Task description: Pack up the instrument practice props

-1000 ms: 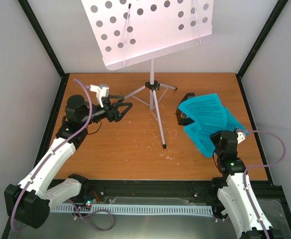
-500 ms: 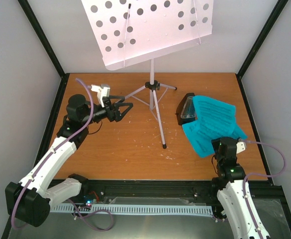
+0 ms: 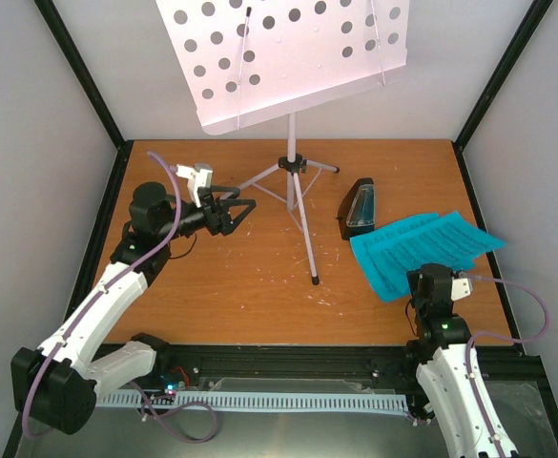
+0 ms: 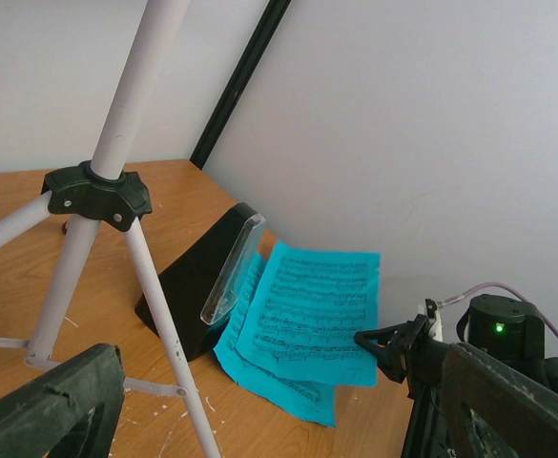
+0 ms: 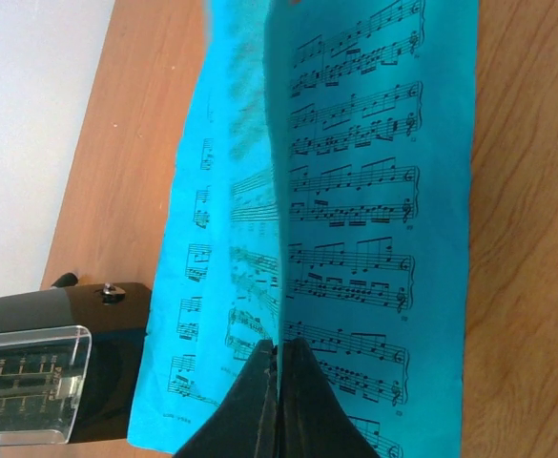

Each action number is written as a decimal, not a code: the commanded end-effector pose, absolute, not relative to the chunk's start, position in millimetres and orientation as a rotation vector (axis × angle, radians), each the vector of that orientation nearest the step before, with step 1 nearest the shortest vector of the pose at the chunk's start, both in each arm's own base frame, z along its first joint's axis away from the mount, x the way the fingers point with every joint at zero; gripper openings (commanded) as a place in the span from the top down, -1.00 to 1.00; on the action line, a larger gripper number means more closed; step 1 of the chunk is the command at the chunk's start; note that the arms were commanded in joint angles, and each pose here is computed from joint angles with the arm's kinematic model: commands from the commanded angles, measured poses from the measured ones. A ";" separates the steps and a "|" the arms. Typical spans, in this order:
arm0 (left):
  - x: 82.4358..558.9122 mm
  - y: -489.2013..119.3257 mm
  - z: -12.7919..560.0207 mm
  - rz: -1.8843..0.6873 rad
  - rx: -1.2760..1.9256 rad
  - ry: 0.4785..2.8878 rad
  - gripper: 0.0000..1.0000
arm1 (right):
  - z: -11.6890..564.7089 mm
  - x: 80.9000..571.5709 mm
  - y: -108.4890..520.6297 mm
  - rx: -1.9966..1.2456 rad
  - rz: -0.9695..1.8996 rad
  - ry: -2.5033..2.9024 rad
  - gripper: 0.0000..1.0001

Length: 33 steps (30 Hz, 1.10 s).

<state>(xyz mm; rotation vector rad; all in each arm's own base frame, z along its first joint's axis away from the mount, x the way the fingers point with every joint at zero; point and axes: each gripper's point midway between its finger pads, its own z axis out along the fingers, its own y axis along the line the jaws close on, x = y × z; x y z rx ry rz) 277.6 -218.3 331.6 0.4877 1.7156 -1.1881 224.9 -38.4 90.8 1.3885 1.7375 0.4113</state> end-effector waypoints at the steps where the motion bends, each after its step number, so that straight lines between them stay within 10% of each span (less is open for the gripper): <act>1: 276.2 -220.8 332.1 -1.192 0.510 1.705 -0.82 | 112.9 231.6 -42.0 1.370 0.448 1.655 0.94; 12: 279.8 -219.5 323.7 -1.194 0.471 1.738 -0.82 | 113.1 226.1 -41.8 1.404 0.453 1.656 0.91; 20: 303.4 -201.5 282.4 -1.126 0.179 1.934 -0.90 | 138.7 206.6 -62.2 1.340 0.305 1.607 -0.28; 33: 308.3 -184.5 205.0 -1.177 -0.256 2.115 -0.99 | 233.9 220.9 -55.4 0.892 0.220 1.597 -0.77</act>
